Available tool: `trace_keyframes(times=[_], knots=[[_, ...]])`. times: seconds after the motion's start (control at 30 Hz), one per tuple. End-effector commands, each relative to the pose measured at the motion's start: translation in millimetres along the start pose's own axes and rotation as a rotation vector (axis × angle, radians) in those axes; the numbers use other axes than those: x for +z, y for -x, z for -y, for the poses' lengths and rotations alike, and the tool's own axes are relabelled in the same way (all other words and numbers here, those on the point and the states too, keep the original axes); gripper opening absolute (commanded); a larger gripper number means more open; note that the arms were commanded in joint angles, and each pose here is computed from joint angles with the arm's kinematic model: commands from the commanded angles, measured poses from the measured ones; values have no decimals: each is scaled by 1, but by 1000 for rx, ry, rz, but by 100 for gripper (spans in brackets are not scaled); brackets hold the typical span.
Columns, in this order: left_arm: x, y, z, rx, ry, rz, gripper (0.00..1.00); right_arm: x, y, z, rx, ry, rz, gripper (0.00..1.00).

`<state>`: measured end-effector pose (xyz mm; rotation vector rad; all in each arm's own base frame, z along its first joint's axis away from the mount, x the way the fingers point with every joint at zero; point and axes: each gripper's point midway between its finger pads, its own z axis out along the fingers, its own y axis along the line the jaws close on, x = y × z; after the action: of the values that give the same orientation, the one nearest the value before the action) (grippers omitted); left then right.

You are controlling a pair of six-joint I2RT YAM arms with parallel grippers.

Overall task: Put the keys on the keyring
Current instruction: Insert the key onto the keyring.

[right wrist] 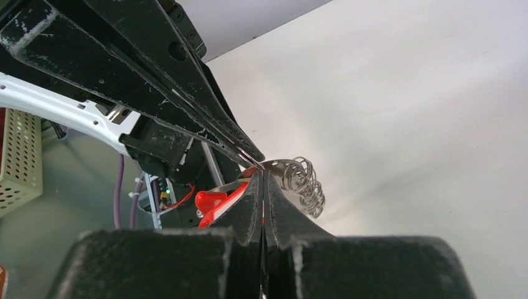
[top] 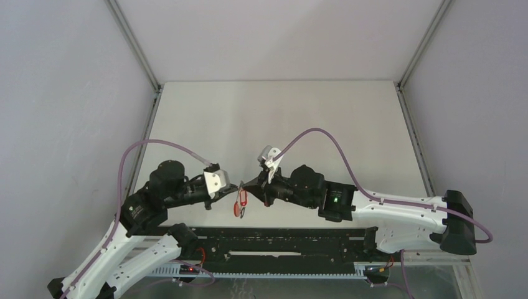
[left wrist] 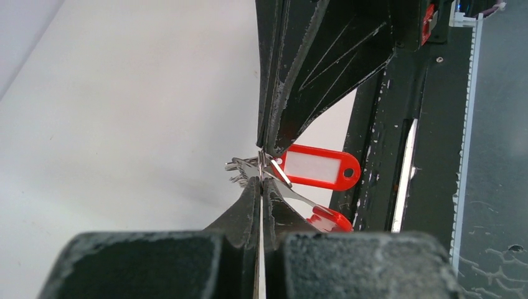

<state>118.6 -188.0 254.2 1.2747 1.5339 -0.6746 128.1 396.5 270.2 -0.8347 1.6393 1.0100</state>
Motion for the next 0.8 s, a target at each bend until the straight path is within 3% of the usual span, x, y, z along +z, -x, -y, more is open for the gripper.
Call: trace_keyframes(times=[0.0,0.23,0.53,0.77], knots=[[1,16,6,28,-32,92,0,-4,18,10,59,-23,79,0],[-3,31,8,16,-23,175,0,-9,20,8,147,56,127,0],[-8,57,17,60,-68,314,0,-20,36,-19,121,239,174,1],[-16,80,22,68,-89,403,0,-37,47,-19,81,250,199,28]])
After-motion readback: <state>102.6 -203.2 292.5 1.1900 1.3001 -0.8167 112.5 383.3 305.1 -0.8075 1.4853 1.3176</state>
